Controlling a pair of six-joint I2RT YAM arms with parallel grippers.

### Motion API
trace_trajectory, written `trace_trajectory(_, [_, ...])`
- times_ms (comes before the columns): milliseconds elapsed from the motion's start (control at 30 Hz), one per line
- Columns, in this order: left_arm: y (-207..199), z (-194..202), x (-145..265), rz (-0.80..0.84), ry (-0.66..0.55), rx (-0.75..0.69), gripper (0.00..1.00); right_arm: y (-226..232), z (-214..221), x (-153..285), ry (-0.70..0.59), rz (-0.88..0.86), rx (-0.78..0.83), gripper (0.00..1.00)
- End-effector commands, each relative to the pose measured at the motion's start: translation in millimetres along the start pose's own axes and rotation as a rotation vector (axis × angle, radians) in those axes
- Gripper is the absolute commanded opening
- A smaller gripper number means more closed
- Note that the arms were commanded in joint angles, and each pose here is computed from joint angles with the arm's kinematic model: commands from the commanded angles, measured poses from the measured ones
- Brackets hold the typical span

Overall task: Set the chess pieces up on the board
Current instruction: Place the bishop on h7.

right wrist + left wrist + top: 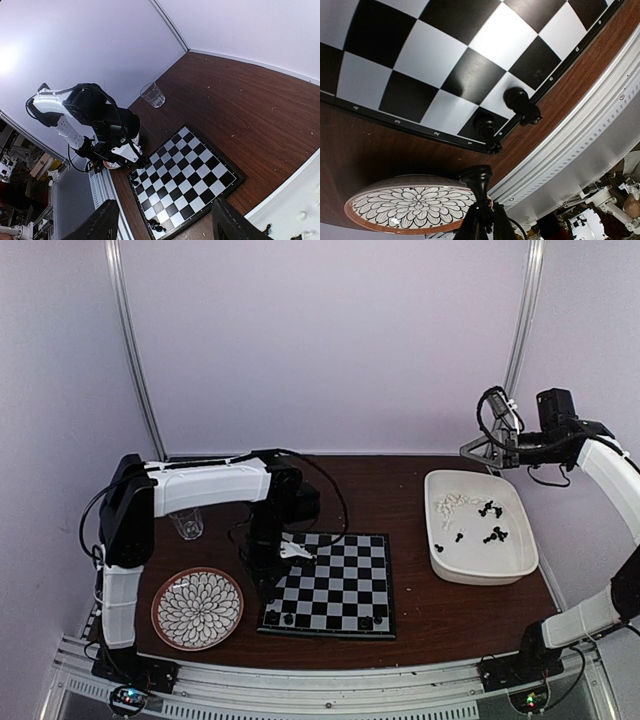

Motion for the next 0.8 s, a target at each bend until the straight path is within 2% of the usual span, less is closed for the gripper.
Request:
trace_trajectory(0, [-6.8, -0.9, -15.8, 0.065, 0.076, 0.022, 0.00, 4.6, 0.2, 1.6, -0.015, -0.020, 0.010, 0.67])
trace_trajectory(333, [-3.8, -25.9, -18.2, 0.009, 0.057, 0.008, 0.00, 9.9, 1.2, 3.8, -0.015, -0.018, 0.019, 0.67])
trace_trajectory(767, [-0.3, -19.0, -16.3, -0.019, 0.060, 0.011, 0.00, 9.3, 1.7, 3.1, -0.020, -0.027, 0.014, 0.66])
Point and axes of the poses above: each gripper's point midway between its finger pads, its own x axis back along the fingers, its own y axis along the line the jaws close on, z = x × y, the point moved 8 cm from there along x, back along the fingers, and after that the axes turned 7 degrees about x, right-handed, at the moved point
